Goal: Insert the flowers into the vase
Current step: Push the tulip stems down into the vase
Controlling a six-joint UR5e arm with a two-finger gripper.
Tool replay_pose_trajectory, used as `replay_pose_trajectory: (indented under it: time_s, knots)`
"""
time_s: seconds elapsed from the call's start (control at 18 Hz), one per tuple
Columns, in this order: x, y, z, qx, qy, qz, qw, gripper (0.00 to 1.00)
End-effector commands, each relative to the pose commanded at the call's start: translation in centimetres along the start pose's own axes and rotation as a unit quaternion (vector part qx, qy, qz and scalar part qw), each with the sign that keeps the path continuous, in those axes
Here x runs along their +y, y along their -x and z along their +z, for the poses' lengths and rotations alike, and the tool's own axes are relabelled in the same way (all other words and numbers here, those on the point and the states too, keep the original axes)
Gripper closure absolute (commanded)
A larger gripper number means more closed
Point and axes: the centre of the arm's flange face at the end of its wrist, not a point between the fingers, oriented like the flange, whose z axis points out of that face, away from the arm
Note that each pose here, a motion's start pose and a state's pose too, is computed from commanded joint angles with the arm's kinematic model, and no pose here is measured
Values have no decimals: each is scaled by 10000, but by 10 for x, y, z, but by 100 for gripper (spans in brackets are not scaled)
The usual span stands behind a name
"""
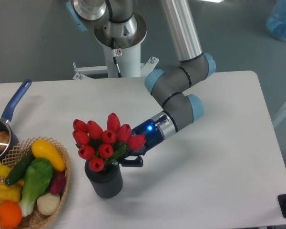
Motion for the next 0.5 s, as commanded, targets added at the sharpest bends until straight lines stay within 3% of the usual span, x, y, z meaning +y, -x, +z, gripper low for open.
replay_pose_trajectory:
  time_s: [0.5]
  knots:
    - [1,0,0,0,15,-8,10000,98]
